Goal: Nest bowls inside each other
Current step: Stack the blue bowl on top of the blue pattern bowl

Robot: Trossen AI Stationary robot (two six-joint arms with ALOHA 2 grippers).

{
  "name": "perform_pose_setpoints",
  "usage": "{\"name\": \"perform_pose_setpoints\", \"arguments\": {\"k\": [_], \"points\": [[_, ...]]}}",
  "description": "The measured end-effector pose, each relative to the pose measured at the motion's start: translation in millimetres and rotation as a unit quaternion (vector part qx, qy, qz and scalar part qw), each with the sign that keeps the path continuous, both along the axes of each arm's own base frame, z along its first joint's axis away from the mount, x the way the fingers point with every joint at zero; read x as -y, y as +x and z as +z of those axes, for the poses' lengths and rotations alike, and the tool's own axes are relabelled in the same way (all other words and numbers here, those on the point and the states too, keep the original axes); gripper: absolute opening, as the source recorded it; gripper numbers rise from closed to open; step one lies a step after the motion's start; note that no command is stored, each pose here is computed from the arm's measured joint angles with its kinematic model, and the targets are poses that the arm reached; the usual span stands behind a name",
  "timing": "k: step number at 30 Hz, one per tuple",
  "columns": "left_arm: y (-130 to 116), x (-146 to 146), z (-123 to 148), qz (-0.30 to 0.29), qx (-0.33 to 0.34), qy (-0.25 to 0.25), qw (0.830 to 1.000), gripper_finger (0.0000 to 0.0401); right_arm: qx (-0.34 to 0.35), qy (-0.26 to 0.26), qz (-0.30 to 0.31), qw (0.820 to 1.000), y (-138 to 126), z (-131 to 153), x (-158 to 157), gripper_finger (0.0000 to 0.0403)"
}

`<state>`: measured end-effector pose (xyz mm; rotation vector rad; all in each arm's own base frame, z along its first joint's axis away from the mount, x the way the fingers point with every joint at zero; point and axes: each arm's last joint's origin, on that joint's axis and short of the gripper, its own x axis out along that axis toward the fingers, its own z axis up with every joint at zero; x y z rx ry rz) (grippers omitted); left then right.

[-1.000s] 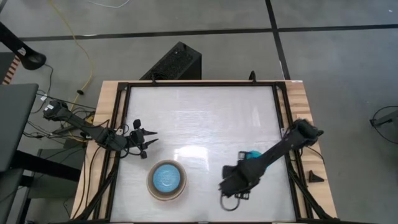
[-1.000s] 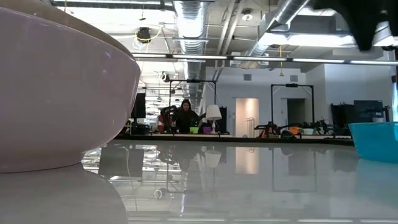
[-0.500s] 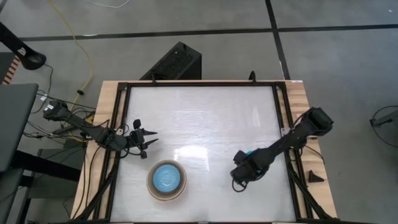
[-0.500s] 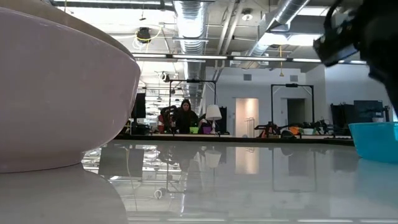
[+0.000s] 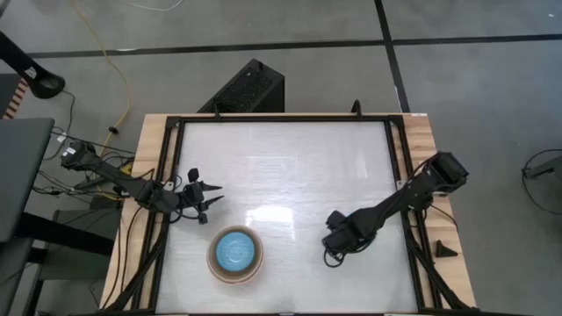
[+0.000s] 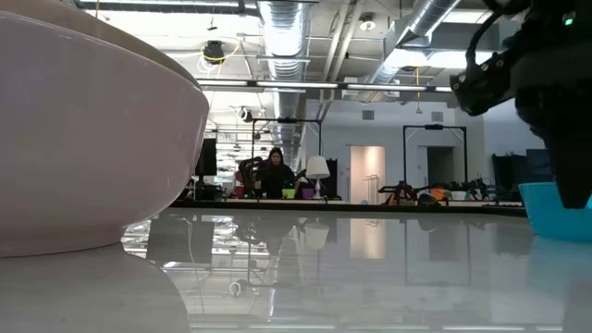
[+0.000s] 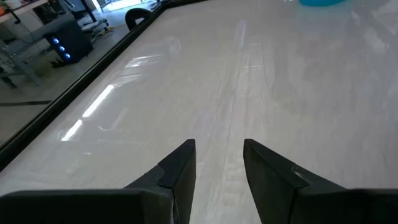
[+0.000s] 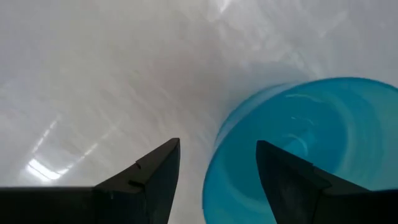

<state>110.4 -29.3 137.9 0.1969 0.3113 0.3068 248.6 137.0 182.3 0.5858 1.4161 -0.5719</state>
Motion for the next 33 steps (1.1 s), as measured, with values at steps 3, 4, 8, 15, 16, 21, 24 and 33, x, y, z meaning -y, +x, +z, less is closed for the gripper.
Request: {"name": "perform_pose_setpoints", "arguments": {"k": [3, 4, 8, 15, 16, 21, 24, 33], "points": [[0.0, 0.0, 0.0, 0.0, 0.0, 0.0, 1.0, 0.0125, -0.006, -0.003, 0.002, 1.0, 3.4, -7.5, -1.1, 0.0244], [0.0, 0.0, 0.0, 0.0, 0.0, 0.0, 1.0, 0.0125, -0.011, -0.005, 0.002, 1.0, 4.5, -10.3, -1.1, 0.0244], [0.0, 0.0, 0.0, 0.0, 0.0, 0.0, 1.0, 0.0125, -0.038, -0.005, 0.018, 0.999, 10.6, -26.1, -0.4, 0.0239], [0.0, 0.0, 0.0, 0.0, 0.0, 0.0, 1.0, 0.0125, -0.047, -0.001, 0.033, 0.998, 16.3, -29.1, 5.0, 0.014], [0.0, 0.0, 0.0, 0.0, 0.0, 0.0, 1.0, 0.0126, -0.048, 0.002, 0.032, 0.998, 16.7, -28.1, 6.3, 0.0119], [0.0, 0.0, 0.0, 0.0, 0.0, 0.0, 1.0, 0.0125, -0.047, 0.004, 0.022, 0.999, 21.2, -15.8, 11.6, 0.0025], [0.0, 0.0, 0.0, 0.0, 0.0, 0.0, 1.0, 0.0125, -0.048, 0.004, 0.021, 0.999, 25.7, -5.5, 11.6, 0.0025], [0.0, 0.0, 0.0, 0.0, 0.0, 0.0, 1.0, 0.0125, -0.003, 0.009, 0.055, 0.998, 47.8, 47.5, 5.4, 0.0028]]}}
